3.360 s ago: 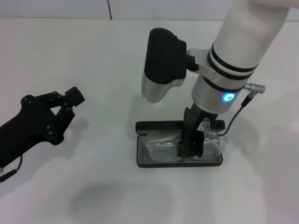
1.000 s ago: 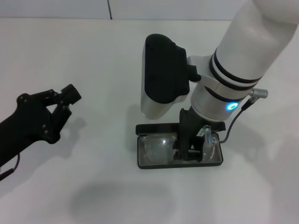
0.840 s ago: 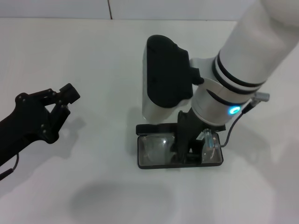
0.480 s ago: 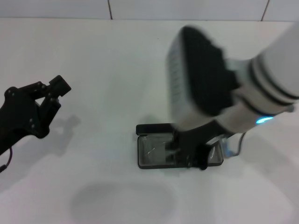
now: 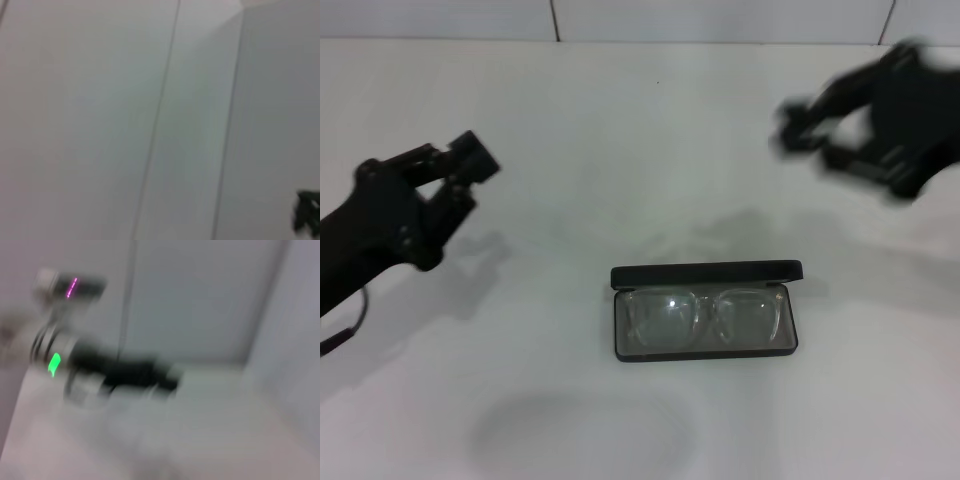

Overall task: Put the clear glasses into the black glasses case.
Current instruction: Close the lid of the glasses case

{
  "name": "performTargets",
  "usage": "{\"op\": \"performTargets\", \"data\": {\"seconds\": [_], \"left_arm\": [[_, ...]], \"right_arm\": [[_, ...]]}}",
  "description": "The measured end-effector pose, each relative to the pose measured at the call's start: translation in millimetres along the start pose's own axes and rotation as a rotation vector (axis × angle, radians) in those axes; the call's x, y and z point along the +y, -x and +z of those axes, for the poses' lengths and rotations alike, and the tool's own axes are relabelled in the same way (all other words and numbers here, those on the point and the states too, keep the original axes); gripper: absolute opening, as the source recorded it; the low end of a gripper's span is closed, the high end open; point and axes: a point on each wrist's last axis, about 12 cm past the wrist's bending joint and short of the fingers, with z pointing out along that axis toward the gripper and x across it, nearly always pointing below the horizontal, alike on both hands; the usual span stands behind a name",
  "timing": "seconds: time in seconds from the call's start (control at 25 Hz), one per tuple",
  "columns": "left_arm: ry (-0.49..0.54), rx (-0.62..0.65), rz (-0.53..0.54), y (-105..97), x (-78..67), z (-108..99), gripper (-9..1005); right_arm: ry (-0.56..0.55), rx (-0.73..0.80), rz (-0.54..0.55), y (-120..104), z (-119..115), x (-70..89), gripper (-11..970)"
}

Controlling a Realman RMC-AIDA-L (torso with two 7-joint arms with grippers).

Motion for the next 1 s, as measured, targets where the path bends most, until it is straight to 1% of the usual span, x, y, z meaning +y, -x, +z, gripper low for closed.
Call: {"op": "performTargets", "data": {"seconds": [0.08, 0.12, 0.2, 0.24, 0.28, 0.32, 0.44, 0.52, 0.6, 0.8, 0.92, 1.0], "left_arm": [[-0.046, 0.02, -0.013, 0.5, 1.8, 11.0, 139], [-0.07, 0.03, -0.015, 0.8, 2.6, 16.9, 149], [-0.152, 0.069, -0.026, 0.3, 3.7, 37.7, 170], [-0.2, 0.094, -0.034, -0.8, 3.6, 51.3, 180], [-0.233, 0.118, -0.041, -2.5, 3.4, 61.7, 190], [-0.266, 0.141, -0.046, -4.1, 3.0, 73.2, 201], [-0.309, 0.206, -0.059, -11.7, 2.2, 96.1, 202], [-0.321, 0.251, -0.065, -16.9, 1.8, 106.4, 193], [-0.338, 0.307, -0.072, -22.0, 0.7, 116.2, 188], [-0.337, 0.411, -0.066, -34.8, -1.5, 128.7, 186], [-0.325, 0.475, -0.069, -43.3, -2.7, 136.4, 187], [-0.313, 0.496, -0.075, -47.4, -3.5, 138.0, 187]], "right_arm": [[-0.056, -0.126, 0.047, -14.2, -23.3, -12.3, 171], [-0.095, -0.198, 0.097, -26.9, -38.1, -19.9, 171], [-0.179, -0.322, 0.197, -55.0, -67.1, -30.7, 171], [-0.211, -0.366, 0.226, -67.1, -78.6, -32.7, 171], [-0.241, -0.429, 0.237, -84.2, -93.0, -31.6, 171], [-0.264, -0.468, 0.236, -96.9, -102.0, -28.9, 171], [-0.353, -0.594, 0.236, -131.3, -122.0, -16.9, 171], [-0.417, -0.66, 0.263, -148.7, -130.1, -8.6, 171], [-0.464, -0.697, 0.303, -163.9, -132.5, -1.0, 171], [-0.465, -0.705, 0.354, -177.0, -124.9, 5.7, 171], [-0.462, -0.711, 0.378, -180.9, -122.1, 7.7, 171], [-0.457, -0.717, 0.386, -181.8, -120.4, 8.3, 171]]}}
